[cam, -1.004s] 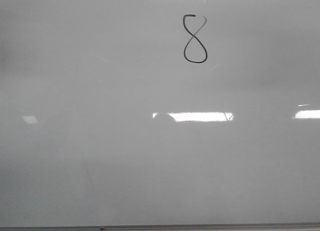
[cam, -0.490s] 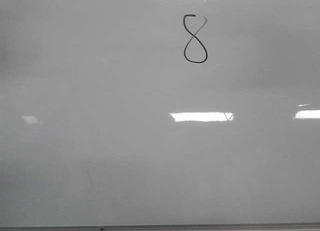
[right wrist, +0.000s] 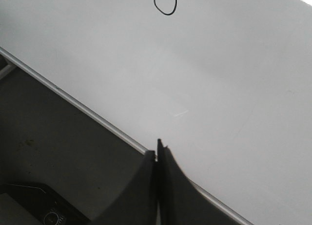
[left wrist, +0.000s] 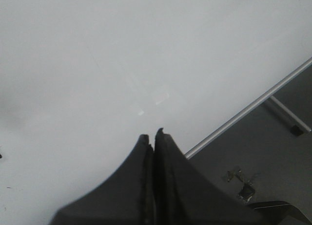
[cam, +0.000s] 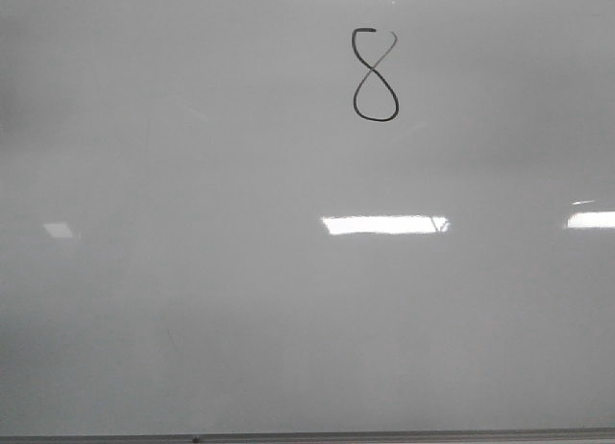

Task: Write number 8 on whiteboard

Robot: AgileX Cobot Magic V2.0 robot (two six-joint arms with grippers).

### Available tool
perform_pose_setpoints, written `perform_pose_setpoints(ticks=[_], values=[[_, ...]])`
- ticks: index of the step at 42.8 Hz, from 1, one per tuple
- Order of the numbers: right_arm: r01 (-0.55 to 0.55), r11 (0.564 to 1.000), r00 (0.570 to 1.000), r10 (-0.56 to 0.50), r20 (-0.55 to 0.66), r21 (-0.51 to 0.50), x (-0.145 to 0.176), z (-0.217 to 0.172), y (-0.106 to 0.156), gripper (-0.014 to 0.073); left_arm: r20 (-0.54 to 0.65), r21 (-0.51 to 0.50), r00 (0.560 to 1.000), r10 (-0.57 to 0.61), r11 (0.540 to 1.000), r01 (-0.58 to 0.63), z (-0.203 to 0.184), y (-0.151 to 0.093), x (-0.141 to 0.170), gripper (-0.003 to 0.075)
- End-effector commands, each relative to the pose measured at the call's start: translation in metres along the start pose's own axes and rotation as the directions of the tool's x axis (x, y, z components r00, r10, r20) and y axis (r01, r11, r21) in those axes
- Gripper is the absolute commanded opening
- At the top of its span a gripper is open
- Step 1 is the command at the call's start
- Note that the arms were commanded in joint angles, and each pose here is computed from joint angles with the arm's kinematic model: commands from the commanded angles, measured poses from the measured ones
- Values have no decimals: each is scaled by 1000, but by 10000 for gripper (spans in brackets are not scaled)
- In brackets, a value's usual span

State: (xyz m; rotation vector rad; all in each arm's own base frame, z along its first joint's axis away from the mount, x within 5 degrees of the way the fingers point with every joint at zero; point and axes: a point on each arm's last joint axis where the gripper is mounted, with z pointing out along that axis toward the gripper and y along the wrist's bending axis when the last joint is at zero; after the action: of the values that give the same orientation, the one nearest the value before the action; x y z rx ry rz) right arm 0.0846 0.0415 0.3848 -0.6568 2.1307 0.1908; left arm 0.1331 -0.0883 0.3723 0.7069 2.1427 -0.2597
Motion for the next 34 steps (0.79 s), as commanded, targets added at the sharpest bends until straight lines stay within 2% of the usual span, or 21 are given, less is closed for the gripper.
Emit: perform_pose_setpoints(ticks=[1, 8, 19, 27, 29, 34], values=[[-9, 1000, 996, 8, 86, 15, -10, -7, -2, -69, 118, -60, 993, 10, 998, -3, -15, 8, -8, -20], [-9, 1000, 996, 8, 86, 15, -10, -7, -2, -69, 231, -200, 972, -47, 975, 95, -30, 28, 18, -20], [-9, 1000, 996, 8, 86, 15, -10, -7, -2, -69, 490, -369, 871, -23, 901, 230, -32, 30, 98, -20], [-9, 1000, 996, 8, 86, 15, -10, -7, -2, -69, 615, -412, 789, -17, 846, 339, -9, 22, 161, -21], [-9, 1000, 996, 8, 86, 15, -10, -7, -2, -69, 656, -402, 754, -19, 837, 371, -5, 20, 171, -21], [-9, 1000, 996, 8, 86, 15, -10, -7, -2, -69, 705, -386, 709, -33, 821, 422, 8, 19, 192, -21]])
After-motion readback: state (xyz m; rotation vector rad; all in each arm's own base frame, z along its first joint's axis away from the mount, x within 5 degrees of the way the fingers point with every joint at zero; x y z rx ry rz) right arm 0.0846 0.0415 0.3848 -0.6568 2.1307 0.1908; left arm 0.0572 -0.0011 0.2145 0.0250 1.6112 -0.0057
